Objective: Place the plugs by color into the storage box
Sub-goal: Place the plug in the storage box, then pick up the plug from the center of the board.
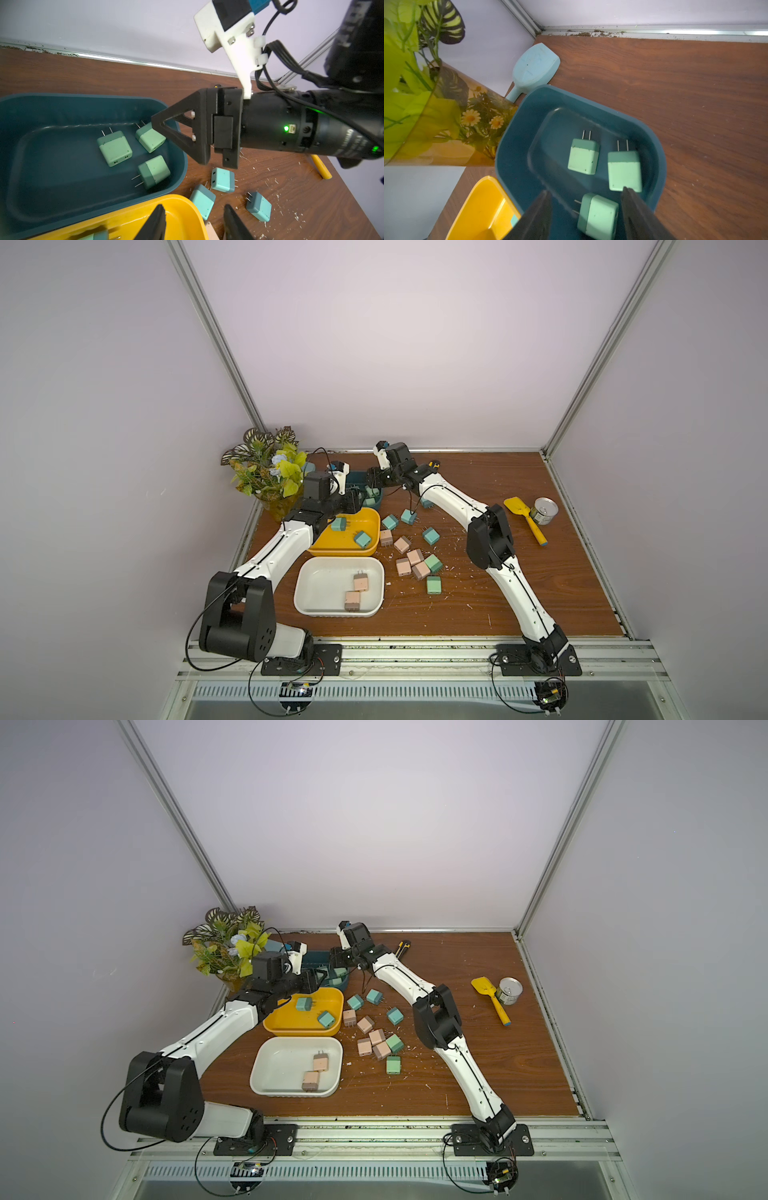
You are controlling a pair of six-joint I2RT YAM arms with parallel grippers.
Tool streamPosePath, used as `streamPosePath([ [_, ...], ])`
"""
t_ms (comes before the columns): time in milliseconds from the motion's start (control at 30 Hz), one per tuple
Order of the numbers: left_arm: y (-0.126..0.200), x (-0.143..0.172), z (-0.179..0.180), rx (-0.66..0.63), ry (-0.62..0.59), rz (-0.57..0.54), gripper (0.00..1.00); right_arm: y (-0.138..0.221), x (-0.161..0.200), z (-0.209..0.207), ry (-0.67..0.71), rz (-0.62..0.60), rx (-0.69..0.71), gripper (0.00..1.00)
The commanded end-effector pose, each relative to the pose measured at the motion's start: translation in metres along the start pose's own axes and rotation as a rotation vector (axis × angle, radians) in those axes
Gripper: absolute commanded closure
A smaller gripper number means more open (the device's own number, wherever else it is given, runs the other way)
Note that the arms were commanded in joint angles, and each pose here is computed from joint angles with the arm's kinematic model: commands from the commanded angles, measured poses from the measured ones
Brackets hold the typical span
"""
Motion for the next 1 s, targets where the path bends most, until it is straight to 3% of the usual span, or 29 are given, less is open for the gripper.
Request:
streamPosePath([
  [0,0.011,-0.009,-0.004,0.02,-0.012,-0.058,0.53,0.063,-0.032,0.056,0.032,-0.1,-0.098,0.41],
  [333,0.014,-0.011,-0.016,0.048,-0.034,-0.072,0.53,0.133,0.007,0.058,-0.031,-0.124,-0.152,0.41],
  [667,0.0,-0.002,-0.052,0.109,-0.124,-0.005,0.52,0.221,0.066,0.003,-0.065,-0.208,0.021,0.44],
  [967,-0.016,0.023,-0.107,0.17,-0.34,0.121,0.49,0.266,0.142,-0.061,-0.097,-0.184,0.165,0.47],
])
Point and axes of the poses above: each gripper's point midway between its finger pads, its own y axis back along the fingers, its own z axis along the line the jaws close on, x = y × z, the point moved 8 cm from there along y, back along the fingers, and after that the axes turned 11 degrees about -y, right-handed, at the moved point
